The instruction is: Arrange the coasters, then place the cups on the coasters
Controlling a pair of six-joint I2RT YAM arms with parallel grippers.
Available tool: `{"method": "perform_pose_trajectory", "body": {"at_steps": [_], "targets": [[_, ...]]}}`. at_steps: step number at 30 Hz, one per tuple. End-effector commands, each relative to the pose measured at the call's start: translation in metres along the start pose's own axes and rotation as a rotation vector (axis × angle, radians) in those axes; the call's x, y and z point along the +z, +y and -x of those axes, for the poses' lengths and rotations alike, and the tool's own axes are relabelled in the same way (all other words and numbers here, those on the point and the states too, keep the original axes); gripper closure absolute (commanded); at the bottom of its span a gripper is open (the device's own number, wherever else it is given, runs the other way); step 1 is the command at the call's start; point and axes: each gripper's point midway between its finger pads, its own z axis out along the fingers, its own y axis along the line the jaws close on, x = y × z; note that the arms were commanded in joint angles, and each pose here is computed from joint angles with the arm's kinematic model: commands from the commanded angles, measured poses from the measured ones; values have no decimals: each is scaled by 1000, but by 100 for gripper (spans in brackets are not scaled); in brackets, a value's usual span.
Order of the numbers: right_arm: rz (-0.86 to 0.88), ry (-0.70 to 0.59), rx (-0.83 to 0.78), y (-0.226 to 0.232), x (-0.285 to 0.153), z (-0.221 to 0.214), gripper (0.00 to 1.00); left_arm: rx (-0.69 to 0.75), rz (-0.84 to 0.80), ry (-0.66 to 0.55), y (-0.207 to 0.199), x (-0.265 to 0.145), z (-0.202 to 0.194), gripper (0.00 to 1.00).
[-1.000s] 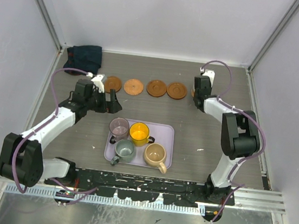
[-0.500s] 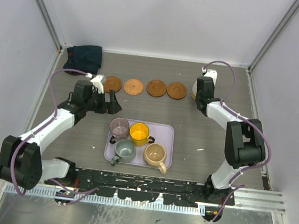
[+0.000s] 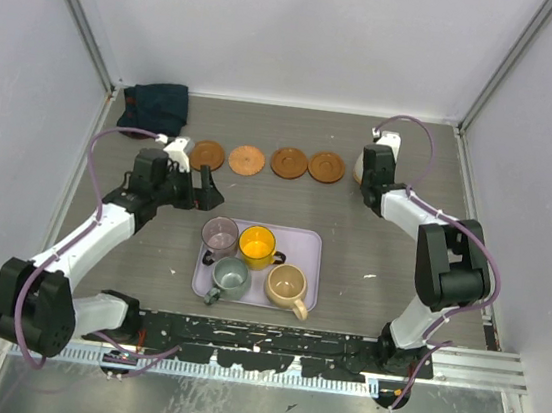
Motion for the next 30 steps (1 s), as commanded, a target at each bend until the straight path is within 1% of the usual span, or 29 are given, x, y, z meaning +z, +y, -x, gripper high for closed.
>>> {"method": "perform_pose_trajectory", "body": {"at_steps": [1,9,20,26,30], "targets": [[1,-166,84,4,-2,48,99,29,-14,-63,-6,-4,14,2],[-9,-181,85,2,-1,47,99,29,-16,-62,-6,-4,14,2],[-20,-313,124,-6,-17,80,99,27,-18,-62,-6,-2,15,2],[-26,-344,128,-8,-20,84,99,27,-19,-60,-6,-2,14,2],[-34,-337,121,-8,-18,84,99,27,-19,-62,-6,-2,15,2]]}}
